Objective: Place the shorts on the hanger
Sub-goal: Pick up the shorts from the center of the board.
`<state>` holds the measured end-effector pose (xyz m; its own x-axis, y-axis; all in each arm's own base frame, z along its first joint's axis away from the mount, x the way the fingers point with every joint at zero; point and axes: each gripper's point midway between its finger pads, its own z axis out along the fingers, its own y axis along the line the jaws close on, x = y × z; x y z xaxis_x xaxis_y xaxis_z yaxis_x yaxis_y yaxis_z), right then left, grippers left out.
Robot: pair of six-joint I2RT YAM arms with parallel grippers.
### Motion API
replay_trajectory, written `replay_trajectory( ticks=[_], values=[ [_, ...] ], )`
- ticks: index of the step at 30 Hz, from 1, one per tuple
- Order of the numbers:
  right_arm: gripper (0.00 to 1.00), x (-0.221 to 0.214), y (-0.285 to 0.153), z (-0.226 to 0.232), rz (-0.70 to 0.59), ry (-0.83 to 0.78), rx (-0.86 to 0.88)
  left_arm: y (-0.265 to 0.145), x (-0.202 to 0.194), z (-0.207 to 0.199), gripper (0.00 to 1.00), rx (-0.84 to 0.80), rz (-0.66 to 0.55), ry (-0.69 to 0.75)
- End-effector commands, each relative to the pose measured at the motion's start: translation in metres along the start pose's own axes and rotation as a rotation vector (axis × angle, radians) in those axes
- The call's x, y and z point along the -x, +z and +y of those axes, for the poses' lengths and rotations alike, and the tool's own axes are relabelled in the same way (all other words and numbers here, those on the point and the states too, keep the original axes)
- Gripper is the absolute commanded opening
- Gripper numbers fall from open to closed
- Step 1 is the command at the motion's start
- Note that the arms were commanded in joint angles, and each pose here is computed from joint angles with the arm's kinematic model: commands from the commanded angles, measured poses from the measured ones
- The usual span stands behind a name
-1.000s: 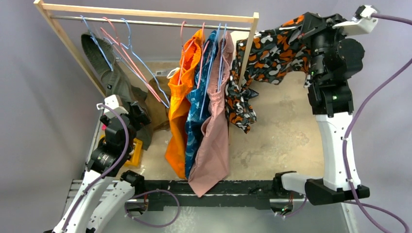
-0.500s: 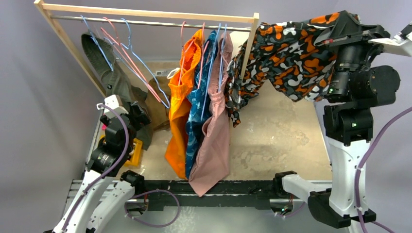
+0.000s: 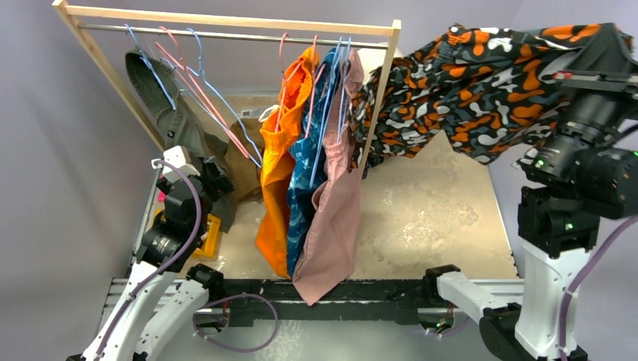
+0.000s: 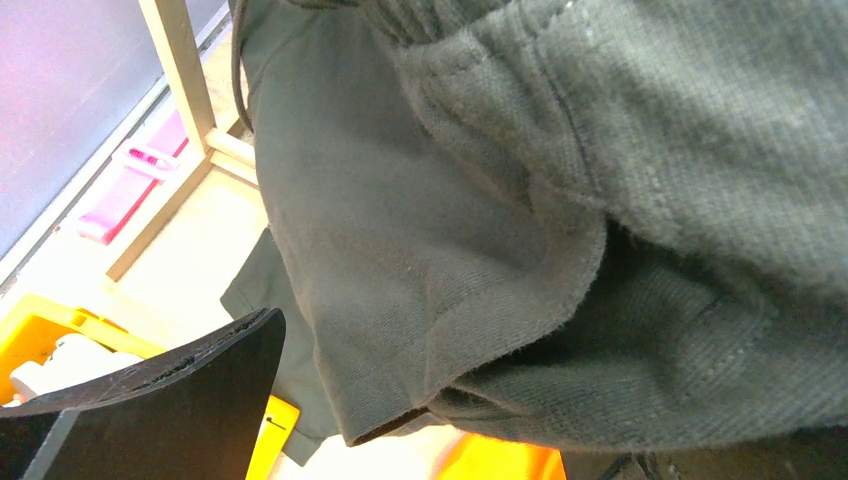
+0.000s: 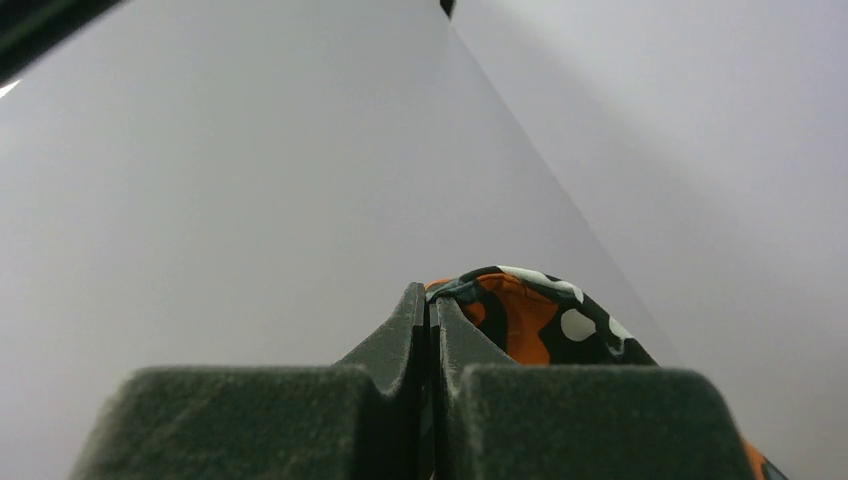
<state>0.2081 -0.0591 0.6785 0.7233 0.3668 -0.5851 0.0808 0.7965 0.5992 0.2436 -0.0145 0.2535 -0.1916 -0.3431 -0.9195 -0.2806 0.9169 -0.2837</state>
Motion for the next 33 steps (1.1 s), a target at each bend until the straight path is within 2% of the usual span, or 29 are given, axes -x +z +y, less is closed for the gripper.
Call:
replay_trajectory(
  ticks=[1, 4, 12, 20, 23, 28, 33],
  values=[
    [0.0, 0.099, -0.015, 0.004, -0.246, 0.102, -0.001, 0.003, 0.006, -0.001, 0.94, 0.006, -0.024, -0.001],
    [0.0, 0.107, -0.018, 0.005, -0.254, 0.118, 0.006, 0.003, 0.005, -0.001, 0.94, 0.008, -0.023, -0.002],
    [0.0, 0.077, -0.024, -0.011, -0.187, 0.1, -0.031, 0.003, 0.005, -0.001, 0.94, 0.012, -0.021, -0.001],
    [0.0, 0.138, -0.026, 0.003, -0.322, 0.14, -0.002, 0.003, 0.005, -0.001, 0.94, 0.013, -0.023, -0.003],
    [0.0, 0.14, -0.025, 0.006, -0.323, 0.155, 0.01, 0.002, 0.007, 0.0, 0.94, 0.013, -0.027, -0.007],
    [0.0, 0.094, -0.024, -0.003, -0.213, 0.113, -0.008, 0.002, 0.006, -0.001, 0.94, 0.01, -0.026, -0.006],
    [0.0, -0.014, -0.034, -0.034, 0.023, 0.019, -0.044, 0.001, 0.007, -0.001, 0.94, 0.005, -0.03, -0.012]
  ],
)
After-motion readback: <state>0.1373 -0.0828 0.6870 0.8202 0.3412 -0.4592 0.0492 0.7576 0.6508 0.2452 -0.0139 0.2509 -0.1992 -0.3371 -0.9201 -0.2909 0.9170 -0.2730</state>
